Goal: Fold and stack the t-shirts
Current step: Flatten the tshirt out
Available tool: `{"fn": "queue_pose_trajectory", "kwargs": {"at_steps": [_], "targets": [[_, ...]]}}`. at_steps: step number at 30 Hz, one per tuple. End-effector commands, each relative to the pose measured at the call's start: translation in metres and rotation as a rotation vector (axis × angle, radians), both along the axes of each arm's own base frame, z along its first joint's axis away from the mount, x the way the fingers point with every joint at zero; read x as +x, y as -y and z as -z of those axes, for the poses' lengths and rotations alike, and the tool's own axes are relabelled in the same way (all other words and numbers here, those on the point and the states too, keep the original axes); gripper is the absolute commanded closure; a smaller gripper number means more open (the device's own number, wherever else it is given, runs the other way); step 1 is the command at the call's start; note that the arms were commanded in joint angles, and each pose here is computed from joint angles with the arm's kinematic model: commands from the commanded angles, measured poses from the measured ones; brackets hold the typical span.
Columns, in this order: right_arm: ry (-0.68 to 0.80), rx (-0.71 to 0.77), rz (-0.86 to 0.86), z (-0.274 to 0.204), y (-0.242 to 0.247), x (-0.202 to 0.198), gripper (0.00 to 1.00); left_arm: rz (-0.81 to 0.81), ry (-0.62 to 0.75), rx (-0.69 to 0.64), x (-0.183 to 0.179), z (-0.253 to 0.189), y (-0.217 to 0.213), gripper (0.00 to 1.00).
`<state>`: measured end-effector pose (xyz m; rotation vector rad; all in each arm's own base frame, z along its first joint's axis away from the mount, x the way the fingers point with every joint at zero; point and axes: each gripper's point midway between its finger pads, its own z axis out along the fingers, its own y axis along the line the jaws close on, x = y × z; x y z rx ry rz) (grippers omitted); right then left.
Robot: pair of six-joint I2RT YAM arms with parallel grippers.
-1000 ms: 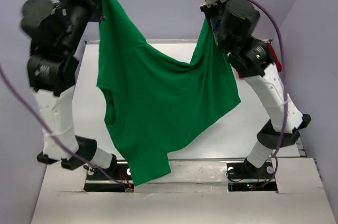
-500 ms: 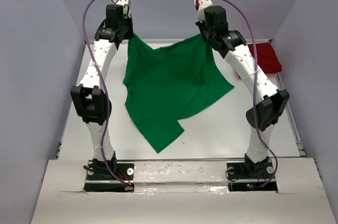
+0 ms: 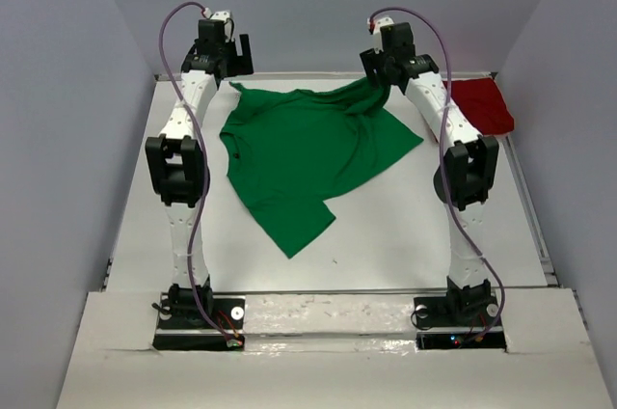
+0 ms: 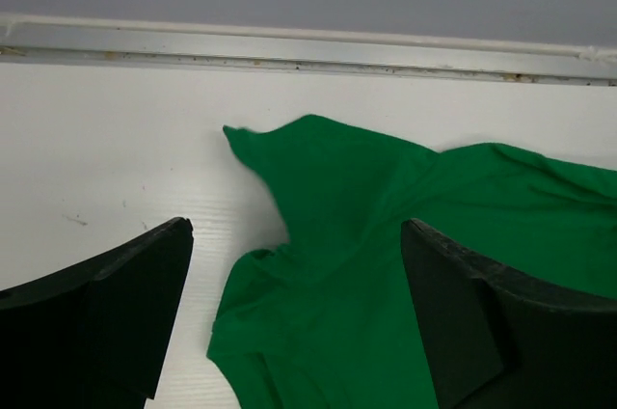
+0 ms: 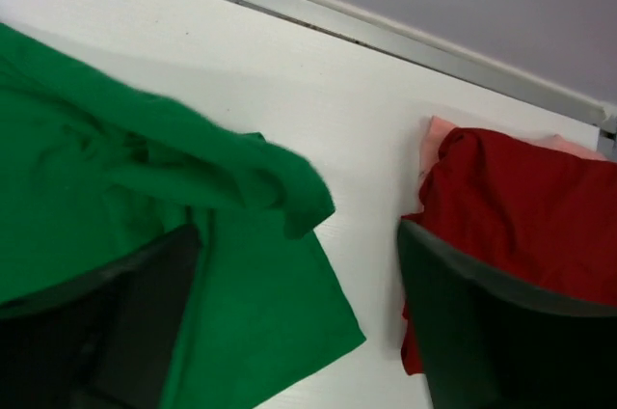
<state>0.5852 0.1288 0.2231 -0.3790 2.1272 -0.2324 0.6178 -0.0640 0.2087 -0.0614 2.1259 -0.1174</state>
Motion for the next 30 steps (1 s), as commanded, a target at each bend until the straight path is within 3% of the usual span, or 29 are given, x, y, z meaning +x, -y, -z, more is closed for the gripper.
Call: {"fn": "queue_pose_trajectory", "kwargs": {"at_steps": [1, 5, 7, 9, 10, 11, 12, 13, 14, 15, 16, 17, 22, 26, 30], "targets": [[0.055, 0.053, 0.016, -0.025, 0.011, 0.010, 0.00, -0.043, 0.110, 0.009, -0.002, -0.052, -0.008, 0.01], [0.071, 0.103, 0.053, -0.043, 0.018, -0.003, 0.00, -0.068, 0.239, -0.032, -0.029, -0.118, -0.007, 0.01], [0.098, 0.120, 0.079, -0.066, 0.031, -0.019, 0.00, -0.064, 0.236, -0.045, -0.046, -0.135, 0.000, 0.01], [0.071, 0.121, 0.082, -0.044, 0.034, -0.034, 0.01, -0.069, 0.270, -0.037, -0.069, -0.165, 0.006, 0.01], [0.128, 0.151, 0.095, -0.066, 0.042, -0.043, 0.16, -0.057, 0.278, -0.054, -0.090, -0.179, 0.020, 0.01], [0.105, 0.169, 0.095, -0.057, 0.041, -0.051, 0.16, -0.051, 0.248, -0.043, -0.091, -0.165, 0.028, 0.01], [0.045, 0.216, 0.112, -0.034, 0.042, -0.060, 0.32, -0.034, 0.280, -0.072, -0.111, -0.183, 0.037, 0.01], [0.020, 0.236, 0.113, -0.025, 0.040, -0.067, 0.36, -0.006, 0.231, -0.074, -0.123, -0.164, 0.053, 0.01], [0.023, 0.249, 0.107, -0.025, 0.040, -0.073, 0.39, -0.004, 0.248, -0.099, -0.143, -0.175, 0.057, 0.01], [-0.051, 0.285, 0.110, 0.008, 0.034, -0.085, 0.41, 0.033, 0.177, -0.120, -0.159, -0.146, 0.077, 0.01], [-0.063, 0.317, 0.125, 0.015, 0.032, -0.089, 0.42, 0.061, 0.199, -0.150, -0.178, -0.156, 0.085, 0.01], [-0.101, 0.312, 0.136, 0.034, 0.033, -0.095, 0.42, 0.065, 0.121, -0.147, -0.192, -0.120, 0.092, 0.01], [-0.143, 0.311, 0.187, 0.053, 0.046, -0.097, 0.42, 0.118, 0.058, -0.171, -0.253, -0.080, 0.116, 0.01], [-0.206, 0.417, 0.217, 0.072, 0.050, -0.102, 0.39, 0.111, -0.020, -0.158, -0.279, -0.033, 0.120, 0.01], [-0.240, 0.415, 0.274, 0.091, 0.065, -0.105, 0.34, 0.133, -0.035, -0.153, -0.291, -0.020, 0.131, 0.01]]}}
